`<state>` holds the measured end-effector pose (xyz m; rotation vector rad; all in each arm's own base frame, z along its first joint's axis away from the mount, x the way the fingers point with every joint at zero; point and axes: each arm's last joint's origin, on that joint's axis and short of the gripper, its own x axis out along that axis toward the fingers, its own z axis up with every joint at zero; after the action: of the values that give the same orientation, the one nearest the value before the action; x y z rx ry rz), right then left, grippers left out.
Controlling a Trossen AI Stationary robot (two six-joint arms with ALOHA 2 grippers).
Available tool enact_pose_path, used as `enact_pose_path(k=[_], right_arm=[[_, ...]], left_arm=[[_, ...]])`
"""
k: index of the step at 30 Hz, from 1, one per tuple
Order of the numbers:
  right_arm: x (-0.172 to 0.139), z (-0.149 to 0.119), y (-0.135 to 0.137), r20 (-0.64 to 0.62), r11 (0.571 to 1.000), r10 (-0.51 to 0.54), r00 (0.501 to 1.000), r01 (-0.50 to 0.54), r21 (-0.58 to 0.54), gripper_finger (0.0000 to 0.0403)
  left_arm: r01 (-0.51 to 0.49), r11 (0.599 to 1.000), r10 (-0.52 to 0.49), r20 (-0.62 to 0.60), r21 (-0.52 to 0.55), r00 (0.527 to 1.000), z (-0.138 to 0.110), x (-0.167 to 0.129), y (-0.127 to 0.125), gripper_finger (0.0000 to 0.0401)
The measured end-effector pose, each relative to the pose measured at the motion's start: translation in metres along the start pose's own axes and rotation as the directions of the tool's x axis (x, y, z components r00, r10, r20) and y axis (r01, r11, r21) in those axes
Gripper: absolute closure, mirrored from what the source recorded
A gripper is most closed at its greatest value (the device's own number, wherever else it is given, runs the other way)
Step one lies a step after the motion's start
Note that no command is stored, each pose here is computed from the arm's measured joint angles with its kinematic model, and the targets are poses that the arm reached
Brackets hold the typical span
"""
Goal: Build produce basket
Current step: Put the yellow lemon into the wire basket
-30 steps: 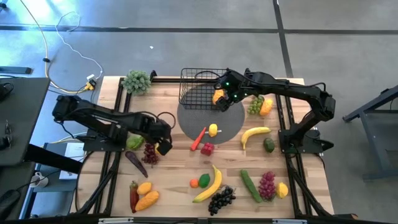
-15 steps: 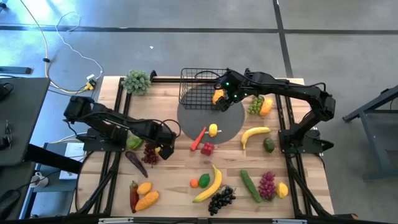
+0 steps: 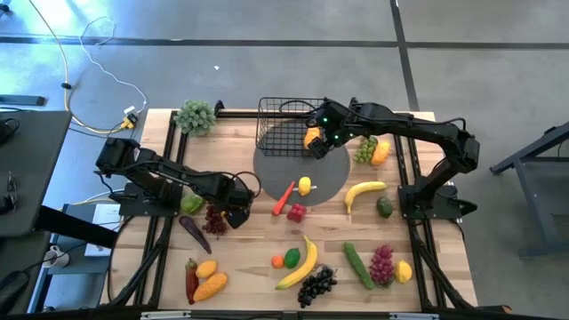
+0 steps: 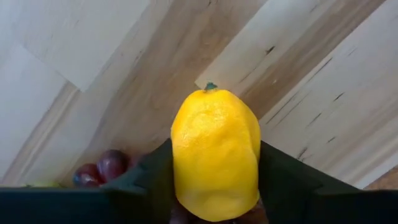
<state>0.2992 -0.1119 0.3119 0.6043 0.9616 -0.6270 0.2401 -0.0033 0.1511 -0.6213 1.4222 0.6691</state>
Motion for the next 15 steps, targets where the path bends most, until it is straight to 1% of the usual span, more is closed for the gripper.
enact_pose_path(k=[2,4,7,10,13,15], right_arm=[[0.000,0.000,0.000,-0.004,1.000,0.001,1.000,-0.001,0.004,0.0104],[0.000,-0.001,0.000,-0.011,1.000,0.012,1.000,-0.012,0.019,0.0104],[0.000,-0.001,0.001,-0.030,0.999,0.046,0.999,-0.045,0.024,0.0104],[0.000,-0.002,0.002,-0.047,0.996,0.070,0.996,-0.067,0.052,0.0104],[0.000,-0.003,0.003,-0.061,0.993,0.089,0.994,-0.084,0.080,0.0104],[0.000,-0.004,0.006,-0.071,0.991,0.107,0.992,-0.101,0.087,0.0104]], left_arm=[[-0.006,1.000,0.006,0.009,0.017,1.000,0.000,0.000,0.000,0.0258],[-0.015,0.999,0.014,0.022,0.033,1.000,0.001,-0.001,0.000,0.0268],[0.002,0.999,-0.004,0.061,0.040,0.998,0.003,-0.010,-0.001,0.0268],[0.027,0.998,-0.034,0.119,0.063,0.992,0.008,-0.024,-0.002,0.0266],[0.058,0.995,-0.074,0.195,0.084,0.978,0.015,-0.043,-0.002,0.0265],[0.056,0.994,-0.078,0.245,0.095,0.966,0.019,-0.055,0.001,0.0265]])
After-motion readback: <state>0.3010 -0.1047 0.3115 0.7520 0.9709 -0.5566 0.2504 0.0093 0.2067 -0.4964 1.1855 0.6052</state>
